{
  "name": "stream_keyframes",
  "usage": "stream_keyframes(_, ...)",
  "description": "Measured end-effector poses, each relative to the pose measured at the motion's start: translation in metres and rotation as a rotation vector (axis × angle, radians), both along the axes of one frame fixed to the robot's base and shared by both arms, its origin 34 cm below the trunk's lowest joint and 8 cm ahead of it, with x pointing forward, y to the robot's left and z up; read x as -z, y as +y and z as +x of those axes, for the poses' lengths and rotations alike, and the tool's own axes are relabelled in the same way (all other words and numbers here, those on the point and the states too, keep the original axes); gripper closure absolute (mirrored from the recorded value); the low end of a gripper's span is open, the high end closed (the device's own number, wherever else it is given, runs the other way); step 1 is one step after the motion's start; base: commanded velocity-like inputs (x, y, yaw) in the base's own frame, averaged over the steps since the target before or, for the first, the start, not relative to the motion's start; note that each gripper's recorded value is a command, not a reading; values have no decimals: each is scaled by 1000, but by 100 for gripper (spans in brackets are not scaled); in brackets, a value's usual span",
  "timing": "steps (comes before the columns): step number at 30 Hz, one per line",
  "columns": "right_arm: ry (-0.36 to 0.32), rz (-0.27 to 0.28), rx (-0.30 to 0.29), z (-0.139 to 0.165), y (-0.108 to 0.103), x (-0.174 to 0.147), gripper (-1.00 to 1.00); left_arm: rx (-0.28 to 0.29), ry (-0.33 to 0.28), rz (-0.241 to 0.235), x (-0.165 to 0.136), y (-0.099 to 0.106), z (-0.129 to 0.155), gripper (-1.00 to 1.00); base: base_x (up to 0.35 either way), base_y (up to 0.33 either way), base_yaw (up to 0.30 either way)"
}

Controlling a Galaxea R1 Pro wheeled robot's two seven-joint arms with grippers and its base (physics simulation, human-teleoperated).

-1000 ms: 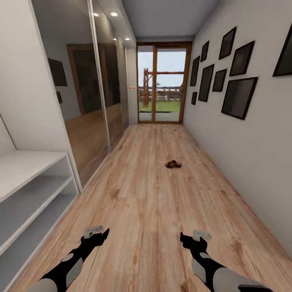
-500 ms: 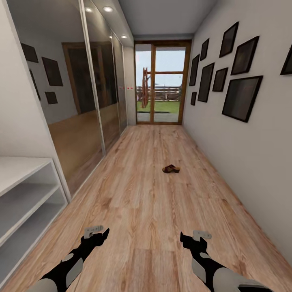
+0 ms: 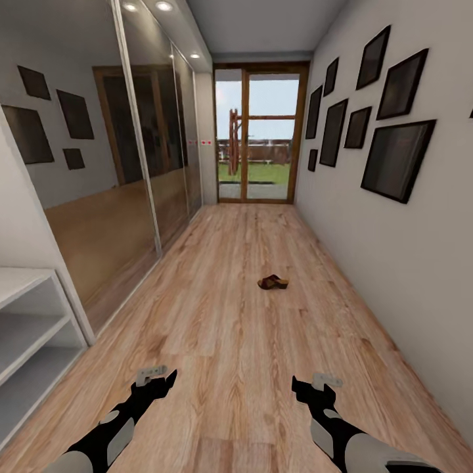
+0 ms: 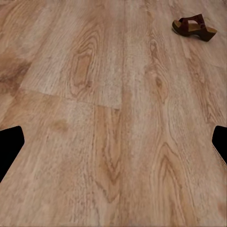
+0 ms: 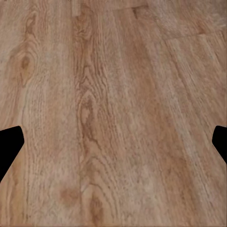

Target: Pick up the two gym shoes and the two sandals from the corridor floor and place them onto the hallstand (shoe rack) in the corridor, making sure they are on the rack and not on the floor. Arrange them so the two gym shoes are next to each other and the two sandals are next to each other.

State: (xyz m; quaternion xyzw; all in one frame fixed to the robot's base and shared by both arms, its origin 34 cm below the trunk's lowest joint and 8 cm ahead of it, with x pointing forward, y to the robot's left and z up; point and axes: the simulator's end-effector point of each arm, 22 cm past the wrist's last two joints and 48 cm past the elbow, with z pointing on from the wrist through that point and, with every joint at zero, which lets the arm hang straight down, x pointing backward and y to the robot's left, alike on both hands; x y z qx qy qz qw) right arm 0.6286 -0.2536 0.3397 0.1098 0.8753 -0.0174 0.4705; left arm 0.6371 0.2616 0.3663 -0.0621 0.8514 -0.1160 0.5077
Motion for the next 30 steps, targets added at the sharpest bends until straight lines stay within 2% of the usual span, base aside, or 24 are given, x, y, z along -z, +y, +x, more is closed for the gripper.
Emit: stream_keyframes(30, -1, 0, -3, 0, 1, 0, -100, 0, 0, 0, 0, 0, 0, -100, 341, -162, 0)
